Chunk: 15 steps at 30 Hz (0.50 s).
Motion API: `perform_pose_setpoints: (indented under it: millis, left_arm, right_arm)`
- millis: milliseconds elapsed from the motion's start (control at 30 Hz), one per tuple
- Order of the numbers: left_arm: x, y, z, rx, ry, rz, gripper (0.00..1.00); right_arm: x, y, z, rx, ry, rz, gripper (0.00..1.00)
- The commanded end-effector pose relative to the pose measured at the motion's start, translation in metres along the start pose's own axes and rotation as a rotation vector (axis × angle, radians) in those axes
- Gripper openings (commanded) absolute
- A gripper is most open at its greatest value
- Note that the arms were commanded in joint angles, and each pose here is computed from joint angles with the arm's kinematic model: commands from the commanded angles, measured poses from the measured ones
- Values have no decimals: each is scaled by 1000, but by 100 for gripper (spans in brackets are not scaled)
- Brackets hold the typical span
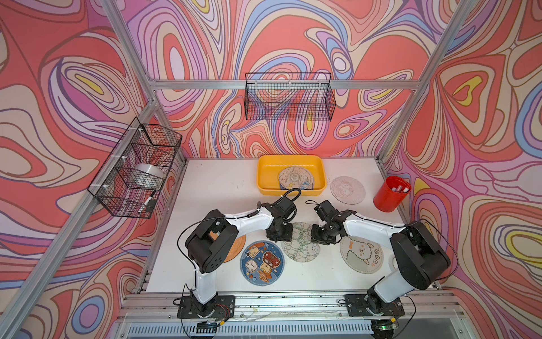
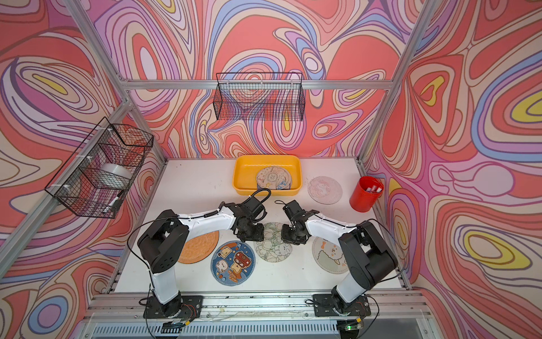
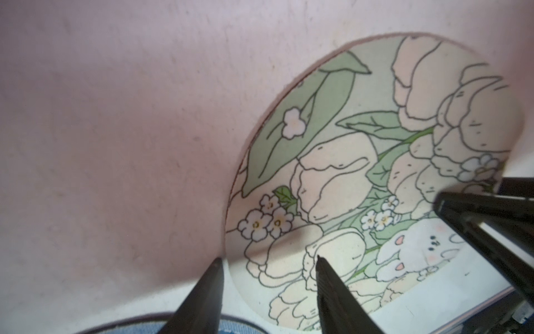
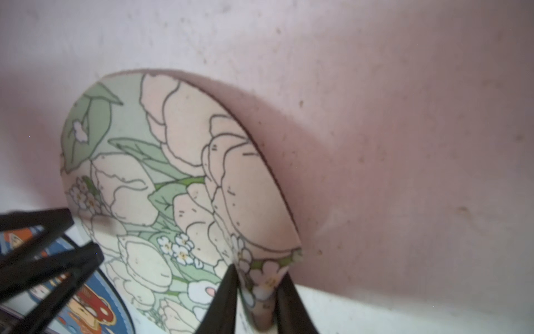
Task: Put the coasters into the storage box
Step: Pick up the coaster from the center of the board.
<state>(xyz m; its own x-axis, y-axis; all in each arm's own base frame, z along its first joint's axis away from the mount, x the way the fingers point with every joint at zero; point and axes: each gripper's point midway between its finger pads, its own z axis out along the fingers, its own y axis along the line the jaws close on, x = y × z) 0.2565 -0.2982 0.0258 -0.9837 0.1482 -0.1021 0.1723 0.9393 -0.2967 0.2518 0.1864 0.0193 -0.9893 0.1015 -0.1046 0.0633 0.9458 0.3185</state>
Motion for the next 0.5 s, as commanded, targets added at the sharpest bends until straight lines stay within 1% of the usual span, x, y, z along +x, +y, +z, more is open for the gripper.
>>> perform_pose_setpoints:
  millis: [0,67,267,467]
  left_arm:
    - [6,0,-1,-11,22,0,54]
    - [5,-1,-3,-6,12,0,56]
    - [-3,-2,-15,25,-51,-21,65]
    - [-11,6,-30,63,-110,-69,71]
  right_arm:
    - [9,-7,5,25,27,8,8]
    - [7,-5,1,20,19,6,0]
    - [-5,8,-21,-4,-25,-12,0]
    - [-27,32,-54,-45,-90,-48,0]
